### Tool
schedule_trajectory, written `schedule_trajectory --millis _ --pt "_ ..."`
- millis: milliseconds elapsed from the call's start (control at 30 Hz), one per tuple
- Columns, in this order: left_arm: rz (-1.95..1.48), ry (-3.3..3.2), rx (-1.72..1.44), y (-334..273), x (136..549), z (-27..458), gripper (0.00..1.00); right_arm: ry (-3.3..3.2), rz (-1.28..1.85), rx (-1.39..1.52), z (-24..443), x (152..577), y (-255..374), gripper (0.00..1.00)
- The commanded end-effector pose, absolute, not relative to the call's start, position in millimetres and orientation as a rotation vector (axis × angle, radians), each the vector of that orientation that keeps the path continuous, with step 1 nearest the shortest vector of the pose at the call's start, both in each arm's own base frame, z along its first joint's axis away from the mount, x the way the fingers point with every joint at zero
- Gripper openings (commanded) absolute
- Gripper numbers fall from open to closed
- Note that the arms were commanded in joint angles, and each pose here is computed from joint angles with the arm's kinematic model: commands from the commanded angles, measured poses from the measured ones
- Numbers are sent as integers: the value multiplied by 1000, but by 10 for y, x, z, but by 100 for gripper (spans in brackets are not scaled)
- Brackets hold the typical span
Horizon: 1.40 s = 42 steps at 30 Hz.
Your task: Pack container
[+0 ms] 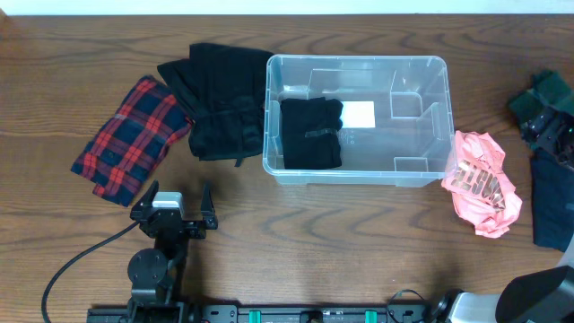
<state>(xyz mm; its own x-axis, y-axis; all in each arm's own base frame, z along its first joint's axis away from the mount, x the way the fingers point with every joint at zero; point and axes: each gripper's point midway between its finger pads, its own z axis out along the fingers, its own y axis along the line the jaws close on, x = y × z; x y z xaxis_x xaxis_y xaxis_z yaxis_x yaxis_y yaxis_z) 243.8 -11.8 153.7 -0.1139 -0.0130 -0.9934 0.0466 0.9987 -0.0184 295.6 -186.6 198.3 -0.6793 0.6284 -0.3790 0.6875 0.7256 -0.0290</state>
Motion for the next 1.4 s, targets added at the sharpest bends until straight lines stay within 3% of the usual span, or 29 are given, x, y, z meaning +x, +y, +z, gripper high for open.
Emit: schedule_trajectory --millis 0,300,367,400,433,467,500,567,600,867,1167,1367 --pt "-61 1729 24 -132 2440 1362 98 2571 -324 1054 1951 2867 -1984 99" --pt "-61 1729 24 -132 2440 1362 98 2510 -355 1083 1751 2840 -2310 99" --pt "-61 1729 24 -132 2440 1362 98 2480 -351 1122 1749 2807 -2424 94" --pt "-61 1729 24 -132 2440 1362 98 2462 -343 1146 1744 2784 -2490 88" --pt "-61 1729 24 -132 2440 1362 98 2447 -331 1167 1739 2761 -2543 75" --pt "-61 1729 24 -132 2440 1362 98 2431 -319 1198 1727 2725 -2603 60" --pt "-61 1729 24 -132 2440 1361 98 2416 -318 1231 1716 2680 -2662 37" --pt "-61 1729 24 -132 2440 1362 98 2371 -322 1330 1670 2565 -2811 10" --pt "-61 1729 24 -132 2440 1362 98 2349 -323 1379 1642 2507 -2881 2" --pt "-61 1729 24 -132 2440 1362 98 2261 -268 1764 1076 2048 -3306 1" --pt "-61 1729 24 -132 2440 1362 98 2337 -42 1946 257 1912 -3320 1" --pt "-61 1729 24 -132 2440 1362 98 2389 165 1990 -31 1981 -3092 1"
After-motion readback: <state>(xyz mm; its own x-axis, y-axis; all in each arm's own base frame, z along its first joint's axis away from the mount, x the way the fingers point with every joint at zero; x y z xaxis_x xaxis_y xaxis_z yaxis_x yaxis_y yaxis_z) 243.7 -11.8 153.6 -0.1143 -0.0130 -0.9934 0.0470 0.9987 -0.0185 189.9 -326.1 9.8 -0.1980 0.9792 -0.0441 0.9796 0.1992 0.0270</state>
